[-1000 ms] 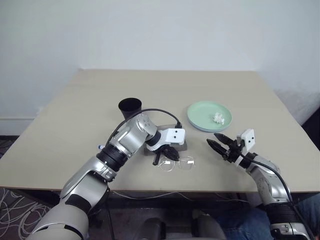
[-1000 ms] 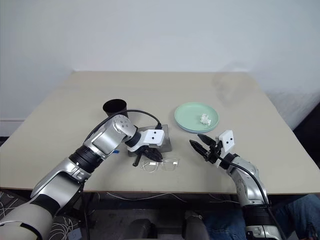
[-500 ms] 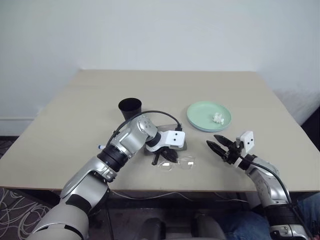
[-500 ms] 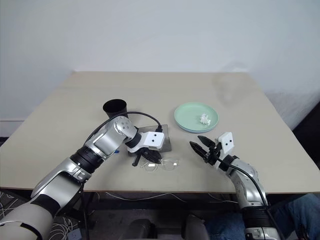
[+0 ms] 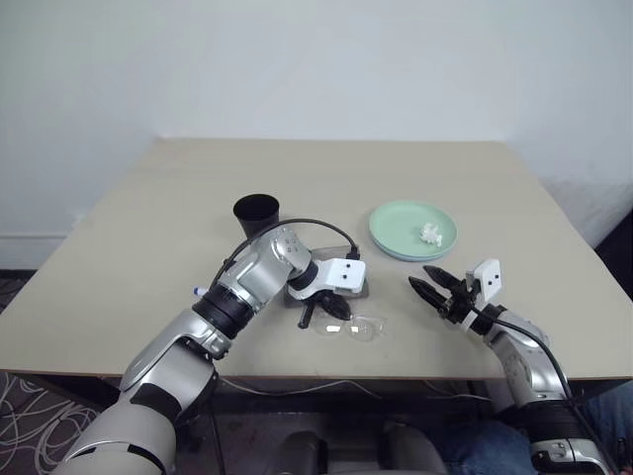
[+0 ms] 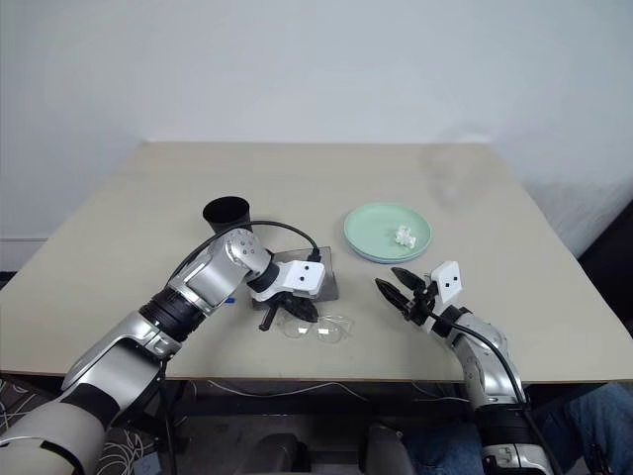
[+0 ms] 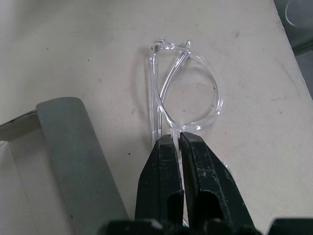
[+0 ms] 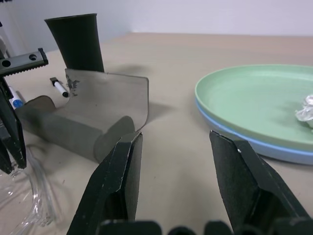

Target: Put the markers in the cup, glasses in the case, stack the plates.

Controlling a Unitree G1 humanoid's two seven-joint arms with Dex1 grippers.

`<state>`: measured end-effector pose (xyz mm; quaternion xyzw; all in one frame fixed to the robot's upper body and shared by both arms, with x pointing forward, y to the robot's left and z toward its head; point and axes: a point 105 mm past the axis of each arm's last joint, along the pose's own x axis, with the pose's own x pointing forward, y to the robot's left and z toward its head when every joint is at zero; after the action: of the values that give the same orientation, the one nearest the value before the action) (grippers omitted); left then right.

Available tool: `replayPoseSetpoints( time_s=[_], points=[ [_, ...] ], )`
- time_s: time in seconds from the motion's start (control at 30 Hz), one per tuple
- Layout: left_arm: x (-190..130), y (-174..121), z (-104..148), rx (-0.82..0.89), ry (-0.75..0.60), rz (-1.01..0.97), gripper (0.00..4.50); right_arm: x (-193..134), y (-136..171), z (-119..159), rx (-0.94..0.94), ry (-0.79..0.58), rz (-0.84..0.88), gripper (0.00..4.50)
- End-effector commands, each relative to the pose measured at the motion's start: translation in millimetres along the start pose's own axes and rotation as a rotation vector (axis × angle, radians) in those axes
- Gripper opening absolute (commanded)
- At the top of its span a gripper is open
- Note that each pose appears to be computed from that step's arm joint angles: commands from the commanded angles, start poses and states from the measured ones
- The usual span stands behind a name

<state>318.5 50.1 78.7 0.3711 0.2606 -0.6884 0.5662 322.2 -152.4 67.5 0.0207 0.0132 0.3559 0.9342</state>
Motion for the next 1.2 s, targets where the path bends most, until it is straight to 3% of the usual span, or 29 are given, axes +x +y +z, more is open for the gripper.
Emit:
replayPoseSetpoints(
  time_s=[0.03, 0.33, 0.57, 0.9, 1.2],
  points=[
    [-24, 13, 24, 0.01, -0.094, 0.051, 0.02, 4, 0, 17, -0.044, -0.049, 0.004, 2.38],
    [-69, 35, 46, 0.013, -0.203, 0.182, 0.02, 3, 1, 22, -0.047, -0.05, 0.016, 2.38],
    [-96, 80, 7, 0.028, -0.003, 0.466, 0.02, 2, 3, 22, -0.044, -0.045, 0.029, 2.38],
    [-77, 77, -21, 0.022, 0.054, 0.427, 0.02, 6, 8, 19, -0.034, -0.049, 0.035, 2.38],
    [-58, 70, -12, 0.023, 0.026, 0.363, 0.02, 6, 10, 15, -0.023, -0.045, 0.03, 2.38]
  ],
)
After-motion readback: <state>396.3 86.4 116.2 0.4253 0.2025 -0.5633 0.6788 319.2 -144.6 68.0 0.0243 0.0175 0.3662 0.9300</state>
